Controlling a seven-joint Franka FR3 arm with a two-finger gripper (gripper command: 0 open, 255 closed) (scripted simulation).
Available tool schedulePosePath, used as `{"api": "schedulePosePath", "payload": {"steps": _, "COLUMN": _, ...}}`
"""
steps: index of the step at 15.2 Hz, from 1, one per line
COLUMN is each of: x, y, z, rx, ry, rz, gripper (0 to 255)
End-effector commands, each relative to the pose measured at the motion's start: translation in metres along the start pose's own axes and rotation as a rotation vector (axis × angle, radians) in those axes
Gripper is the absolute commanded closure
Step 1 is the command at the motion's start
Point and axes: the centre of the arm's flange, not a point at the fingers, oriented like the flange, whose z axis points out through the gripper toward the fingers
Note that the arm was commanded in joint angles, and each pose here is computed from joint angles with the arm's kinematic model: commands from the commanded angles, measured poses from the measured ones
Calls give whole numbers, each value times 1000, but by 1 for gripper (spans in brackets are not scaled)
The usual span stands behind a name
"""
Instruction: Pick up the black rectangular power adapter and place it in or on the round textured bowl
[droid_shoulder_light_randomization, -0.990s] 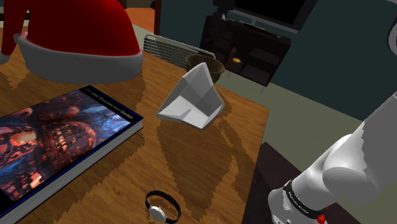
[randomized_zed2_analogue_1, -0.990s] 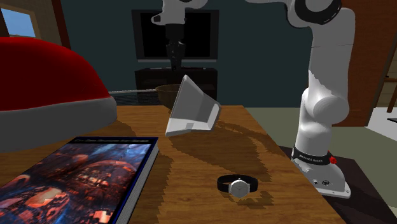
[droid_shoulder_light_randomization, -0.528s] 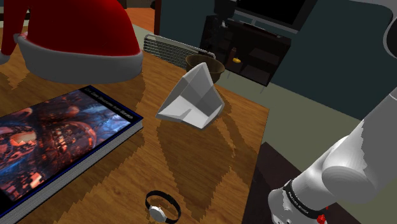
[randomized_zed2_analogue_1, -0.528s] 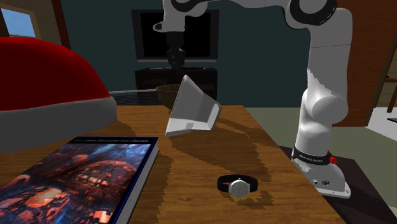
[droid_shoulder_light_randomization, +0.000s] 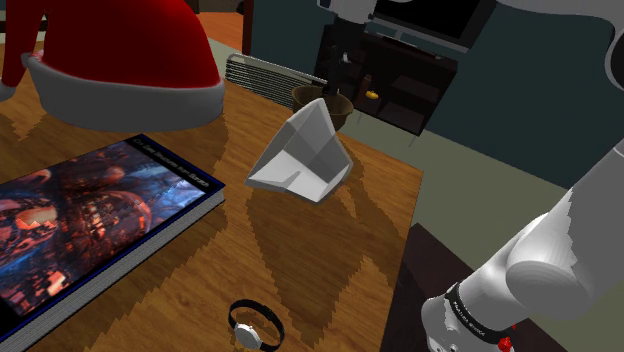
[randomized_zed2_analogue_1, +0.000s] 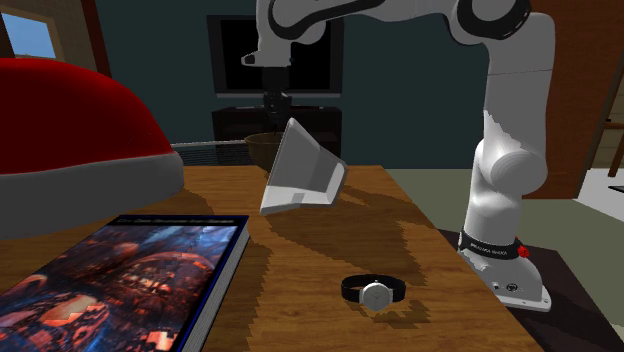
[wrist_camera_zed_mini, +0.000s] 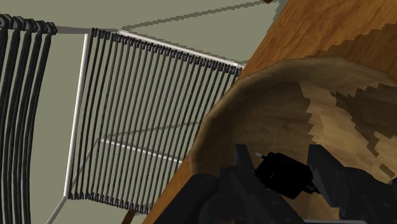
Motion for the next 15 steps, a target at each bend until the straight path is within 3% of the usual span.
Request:
{"api": "schedulePosePath", "payload": {"steps": 1, "x": -1, "y": -1, "z": 11, "rx": 0, "ry": 0, "rz": 0, "gripper": 255}}
{"api": "schedulePosePath", "payload": {"steps": 9, "x": 0, "y": -1, "z": 13, "rx": 0, "ry": 0, "rz": 0, "gripper": 255}}
{"api": "schedulePosePath", "payload": {"steps": 10, "x": 0, "y": -1, "z": 13, "rx": 0, "ry": 0, "rz": 0, "gripper": 0}}
{"api": "schedulePosePath", "payload": {"steps": 15, "x": 0, "y": -1, "z": 13, "rx": 0, "ry": 0, "rz": 0, "gripper": 0}}
